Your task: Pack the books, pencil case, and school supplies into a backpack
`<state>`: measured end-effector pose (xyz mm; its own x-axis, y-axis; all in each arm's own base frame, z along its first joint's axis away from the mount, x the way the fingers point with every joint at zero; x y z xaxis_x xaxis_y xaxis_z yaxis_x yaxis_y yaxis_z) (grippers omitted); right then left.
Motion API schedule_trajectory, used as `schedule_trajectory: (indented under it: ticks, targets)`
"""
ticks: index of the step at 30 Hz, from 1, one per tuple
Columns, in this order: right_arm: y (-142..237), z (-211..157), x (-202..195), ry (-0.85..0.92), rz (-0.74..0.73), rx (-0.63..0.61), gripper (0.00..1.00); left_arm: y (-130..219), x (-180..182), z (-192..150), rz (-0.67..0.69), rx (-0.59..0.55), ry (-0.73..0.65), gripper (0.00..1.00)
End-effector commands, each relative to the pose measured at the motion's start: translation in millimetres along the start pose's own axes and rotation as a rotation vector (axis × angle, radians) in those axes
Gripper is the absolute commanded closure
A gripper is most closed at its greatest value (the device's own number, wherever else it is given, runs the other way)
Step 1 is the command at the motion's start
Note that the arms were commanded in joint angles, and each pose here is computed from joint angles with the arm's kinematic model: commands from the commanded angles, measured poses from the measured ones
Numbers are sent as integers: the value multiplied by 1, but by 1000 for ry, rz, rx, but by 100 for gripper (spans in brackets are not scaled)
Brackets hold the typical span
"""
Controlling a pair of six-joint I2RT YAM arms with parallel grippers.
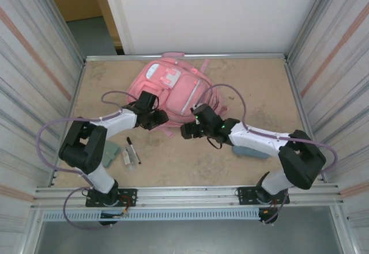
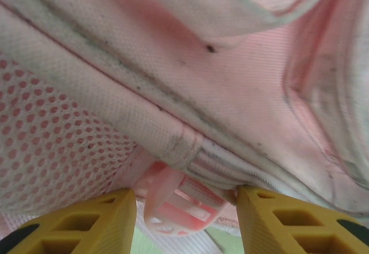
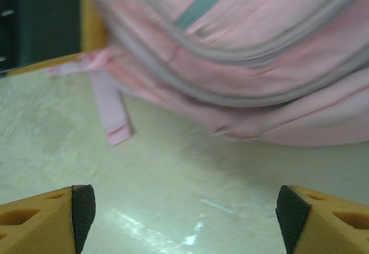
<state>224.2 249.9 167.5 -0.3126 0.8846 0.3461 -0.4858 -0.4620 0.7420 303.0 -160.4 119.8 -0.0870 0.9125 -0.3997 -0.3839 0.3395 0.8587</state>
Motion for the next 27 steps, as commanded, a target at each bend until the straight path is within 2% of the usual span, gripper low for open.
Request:
schedule_trajectory:
  ticks: [1,5,9,10,12,14,22,27]
  targets:
    - [-18,-7,12,-14,1,6,17,-9,-3,5,81,-61,19,50]
    - [-35,-16,31,49,-2,5,18,-15,-2,4,143,-89,47,48]
    - [-42,-16,30,29,-16,-16,19,-25,-2,2,186,-100,46,48]
    - [-41,-16,30,30,-19,-18,19,-28,-2,1,180,-89,48,53]
    - [-41,-18,28,34,-18,-17,19,-31,-4,-2,158,-73,42,79]
    - [-42,-21,25,58,-30,-3,19,-25,-10,-4,127,-85,28,98]
    - [-43,-23,19,63,-26,12,18,37,-44,1,-28,-167,3,100]
    - [-50,-20,25,44,-9,-15,19,60,-56,4,-112,-179,17,100]
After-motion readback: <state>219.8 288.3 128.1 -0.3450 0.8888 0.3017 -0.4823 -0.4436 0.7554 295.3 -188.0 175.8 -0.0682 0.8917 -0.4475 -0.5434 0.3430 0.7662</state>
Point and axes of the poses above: each hand's point on the last joint's axis, 136 mm out from that joint toward the fingers, its own y axis back along the fingers, its own x axis along the line the jaws close on, z = x × y, the point moved 9 cm from there along y, back along the fingers, and after that the axes turned 7 degrees about -y, right-handed, at the moved point
